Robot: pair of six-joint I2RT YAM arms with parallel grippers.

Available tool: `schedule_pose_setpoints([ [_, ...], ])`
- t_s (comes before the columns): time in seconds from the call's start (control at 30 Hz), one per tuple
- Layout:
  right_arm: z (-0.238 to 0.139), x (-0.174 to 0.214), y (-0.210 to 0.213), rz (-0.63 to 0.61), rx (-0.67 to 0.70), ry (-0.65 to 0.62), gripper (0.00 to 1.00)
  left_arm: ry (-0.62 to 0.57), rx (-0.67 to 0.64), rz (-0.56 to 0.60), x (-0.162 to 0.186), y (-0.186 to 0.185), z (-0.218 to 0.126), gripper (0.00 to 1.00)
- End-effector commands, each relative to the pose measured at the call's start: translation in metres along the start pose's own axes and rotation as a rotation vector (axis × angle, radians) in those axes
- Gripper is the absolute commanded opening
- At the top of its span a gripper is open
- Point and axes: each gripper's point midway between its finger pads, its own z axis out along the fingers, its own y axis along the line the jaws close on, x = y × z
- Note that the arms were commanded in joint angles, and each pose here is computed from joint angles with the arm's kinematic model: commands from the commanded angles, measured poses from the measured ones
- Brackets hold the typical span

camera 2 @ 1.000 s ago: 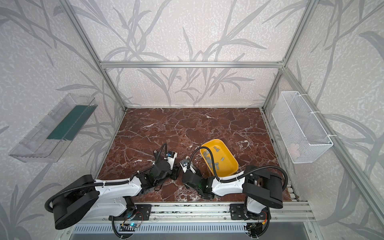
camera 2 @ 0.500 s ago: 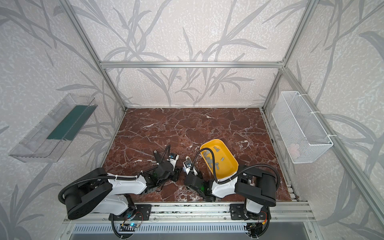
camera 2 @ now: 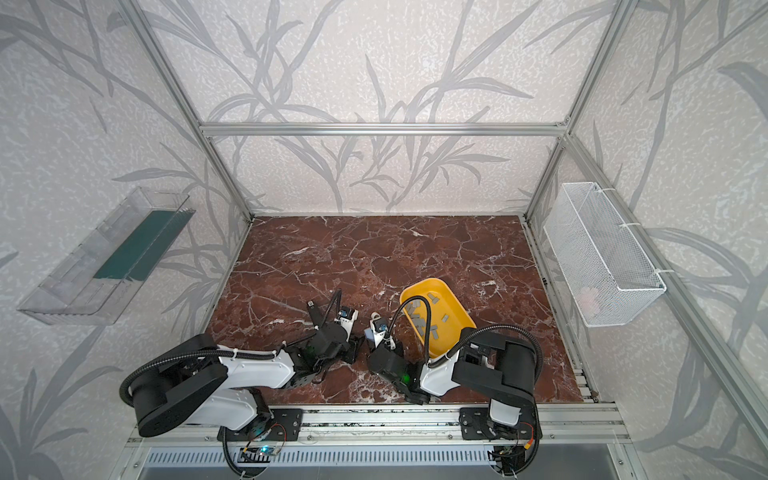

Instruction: Load the staples into the stapler

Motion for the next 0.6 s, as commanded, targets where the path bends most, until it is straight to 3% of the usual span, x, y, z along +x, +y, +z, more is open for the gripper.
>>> schedule_pose_setpoints([
  [0.0,-0.017,0.109,-0.062,-0.191,0.185,0.429,0.22,-0.063,0.029,-0.033,-0.02,-0.009,-0.004,0.41],
  [0.37,-0.02,0.147,-0.08,-0.137,0.214,0.503,0.19,-0.193,-0.067,-0.078,-0.055,0.011,-0.039,0.46],
  [0.57,-0.017,0.157,-0.082,-0.097,0.188,0.491,0.19,-0.19,-0.074,-0.089,-0.059,0.015,-0.038,0.47],
])
